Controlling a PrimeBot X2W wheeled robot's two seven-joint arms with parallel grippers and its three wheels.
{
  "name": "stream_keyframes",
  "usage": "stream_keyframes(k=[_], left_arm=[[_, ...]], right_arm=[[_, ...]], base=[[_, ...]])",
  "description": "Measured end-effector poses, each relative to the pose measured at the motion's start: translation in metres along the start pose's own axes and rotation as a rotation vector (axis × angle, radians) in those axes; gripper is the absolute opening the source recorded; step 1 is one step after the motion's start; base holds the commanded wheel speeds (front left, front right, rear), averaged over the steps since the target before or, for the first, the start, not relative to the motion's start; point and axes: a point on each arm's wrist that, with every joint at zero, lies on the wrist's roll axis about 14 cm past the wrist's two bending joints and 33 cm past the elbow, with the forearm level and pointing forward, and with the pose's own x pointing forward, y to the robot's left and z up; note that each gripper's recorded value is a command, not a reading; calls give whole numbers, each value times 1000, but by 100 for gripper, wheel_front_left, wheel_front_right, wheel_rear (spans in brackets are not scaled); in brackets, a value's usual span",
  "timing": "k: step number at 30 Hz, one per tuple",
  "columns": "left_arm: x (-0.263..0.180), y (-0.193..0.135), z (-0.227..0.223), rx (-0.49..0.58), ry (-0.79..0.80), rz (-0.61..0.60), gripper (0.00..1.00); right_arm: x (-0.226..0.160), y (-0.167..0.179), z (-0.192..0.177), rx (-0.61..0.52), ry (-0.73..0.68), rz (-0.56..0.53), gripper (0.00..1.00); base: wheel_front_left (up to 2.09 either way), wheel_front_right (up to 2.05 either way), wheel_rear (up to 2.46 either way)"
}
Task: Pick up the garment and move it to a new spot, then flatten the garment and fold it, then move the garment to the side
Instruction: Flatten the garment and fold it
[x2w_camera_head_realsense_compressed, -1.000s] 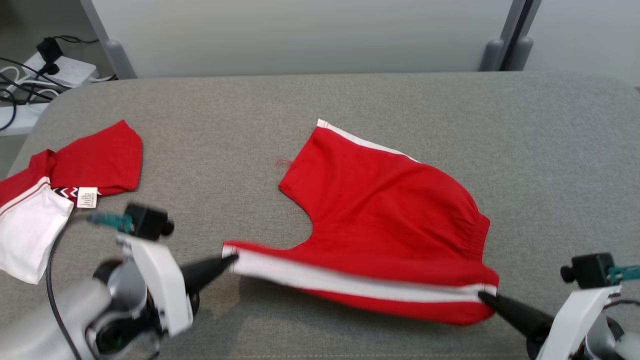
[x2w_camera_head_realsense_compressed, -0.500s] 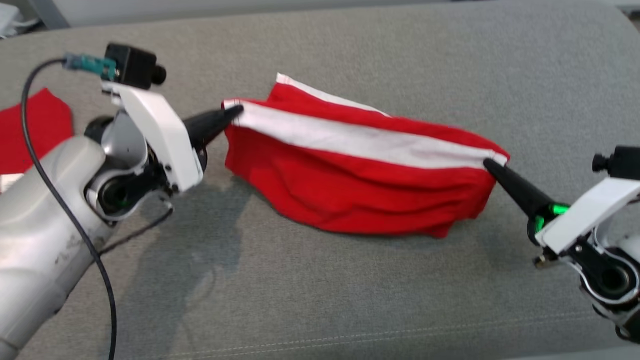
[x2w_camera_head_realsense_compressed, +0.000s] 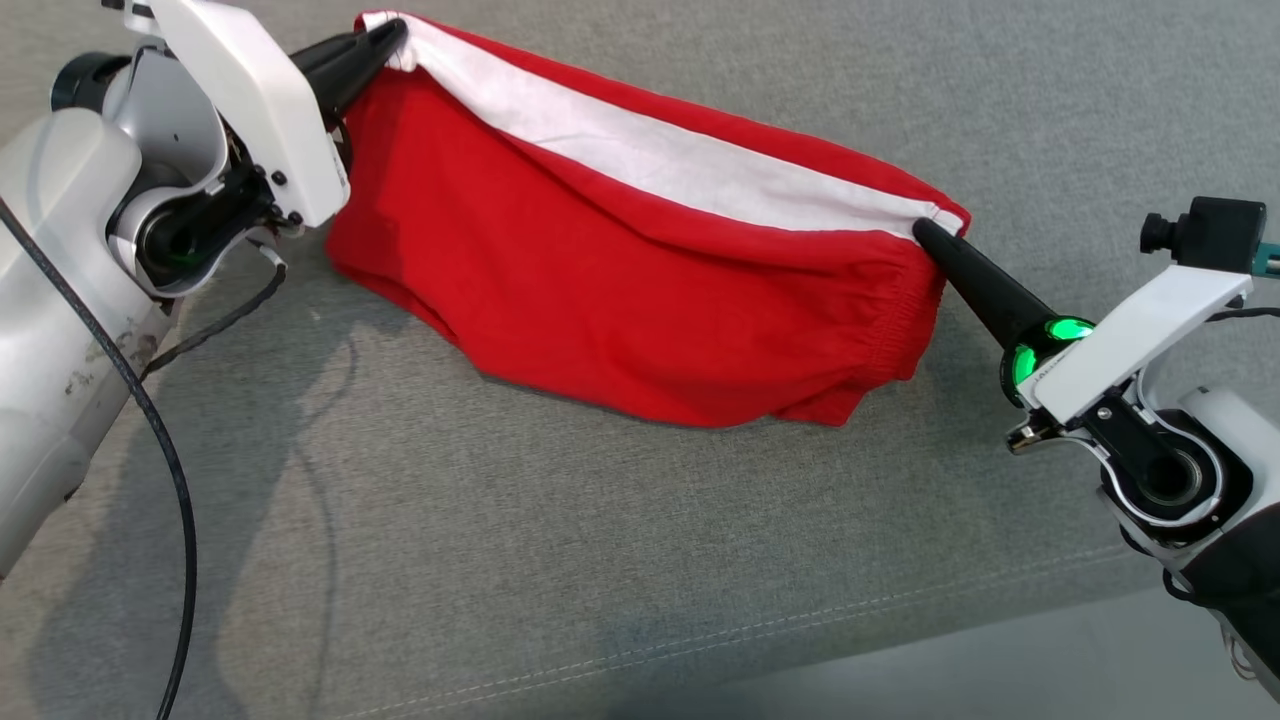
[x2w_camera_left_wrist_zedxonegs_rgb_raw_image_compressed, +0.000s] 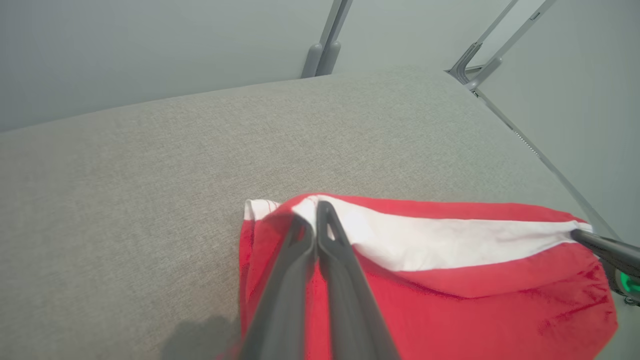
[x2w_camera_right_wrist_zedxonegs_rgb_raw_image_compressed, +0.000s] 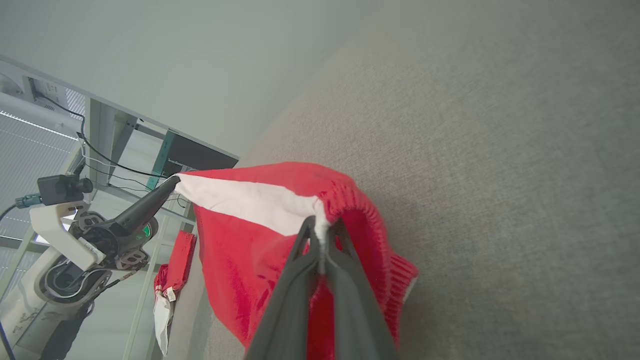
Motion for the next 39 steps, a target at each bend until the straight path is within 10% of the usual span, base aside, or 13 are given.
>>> stream_keyframes(k=[10,12,13,39], left_arm=[[39,15,-18,42,31,8,0],[42,18,-18,71,29,16,55],[44,18,-17,86,18,15,100],[-51,-11,-15,97,-244,87,100]], right_arm=[[8,-14,-8,8,8,-29,0],[10,-13,-9,8,9,-27,65],[10,-14,-9,7,10,-28,100],[-39,17,29,-249,-233,14,100]], base=[[0,0,0],[0,0,0],[0,0,0],[0,0,0]])
